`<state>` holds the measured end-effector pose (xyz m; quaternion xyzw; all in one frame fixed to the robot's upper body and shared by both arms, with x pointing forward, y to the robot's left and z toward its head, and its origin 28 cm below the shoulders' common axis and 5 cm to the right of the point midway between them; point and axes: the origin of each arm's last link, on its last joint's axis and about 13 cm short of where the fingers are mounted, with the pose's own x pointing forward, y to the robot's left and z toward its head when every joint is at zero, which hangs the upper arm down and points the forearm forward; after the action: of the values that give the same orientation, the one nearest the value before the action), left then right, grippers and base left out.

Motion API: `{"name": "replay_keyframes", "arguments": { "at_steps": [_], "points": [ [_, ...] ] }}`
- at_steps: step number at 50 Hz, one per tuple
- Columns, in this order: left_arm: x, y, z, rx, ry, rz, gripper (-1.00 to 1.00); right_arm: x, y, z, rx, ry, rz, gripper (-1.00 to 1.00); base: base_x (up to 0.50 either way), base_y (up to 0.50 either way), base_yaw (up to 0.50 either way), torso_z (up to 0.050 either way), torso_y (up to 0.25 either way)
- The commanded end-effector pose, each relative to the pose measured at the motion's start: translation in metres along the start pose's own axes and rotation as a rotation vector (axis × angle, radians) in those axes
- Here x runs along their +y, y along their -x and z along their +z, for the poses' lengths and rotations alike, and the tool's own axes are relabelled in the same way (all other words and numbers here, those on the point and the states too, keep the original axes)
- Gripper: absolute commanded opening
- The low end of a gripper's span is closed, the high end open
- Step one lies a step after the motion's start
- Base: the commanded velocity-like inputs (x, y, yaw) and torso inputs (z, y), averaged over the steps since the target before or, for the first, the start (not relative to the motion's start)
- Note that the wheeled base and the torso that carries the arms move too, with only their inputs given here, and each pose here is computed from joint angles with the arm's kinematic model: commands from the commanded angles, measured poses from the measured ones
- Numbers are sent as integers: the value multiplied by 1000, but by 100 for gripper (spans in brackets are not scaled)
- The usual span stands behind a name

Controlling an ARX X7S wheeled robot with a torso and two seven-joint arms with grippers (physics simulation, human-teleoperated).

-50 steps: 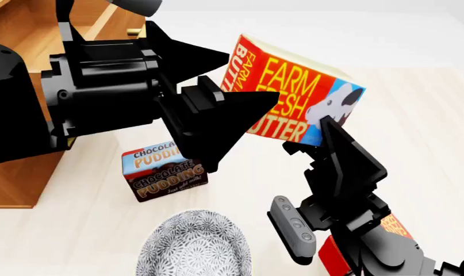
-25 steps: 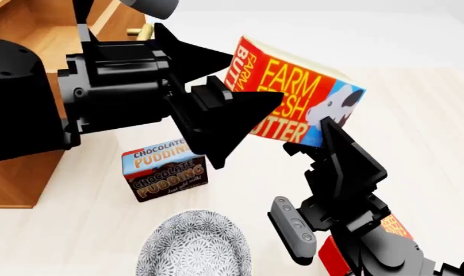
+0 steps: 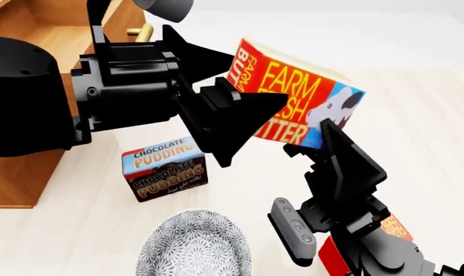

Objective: Put the butter at the front in the top drawer of the cabinet and close it.

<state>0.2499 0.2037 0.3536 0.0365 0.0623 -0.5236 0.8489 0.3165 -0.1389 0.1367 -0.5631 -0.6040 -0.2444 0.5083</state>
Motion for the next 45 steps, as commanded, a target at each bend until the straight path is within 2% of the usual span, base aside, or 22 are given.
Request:
{"name": "replay_keyframes", "arguments": {
  "at_steps": [1,29,30,45],
  "points": [
    [3,-5,-1,6,4,-6,100,0,-6,-3,-3,28,-35,-100,0,0,0,0,0],
    [6,-17,-2,27,4,-9,100,0,-4,-4,3,26,-37,-100,0,0,0,0,1],
    [6,-16,-2,24,-4,0,-100,0,-4,-4,3,26,-36,-100,0,0,0,0,0],
    [7,-12,-1,-2,-9,39,-100,1,-6,-3,-4,24,-34,-100,0,0,0,1,1]
  ]
}}
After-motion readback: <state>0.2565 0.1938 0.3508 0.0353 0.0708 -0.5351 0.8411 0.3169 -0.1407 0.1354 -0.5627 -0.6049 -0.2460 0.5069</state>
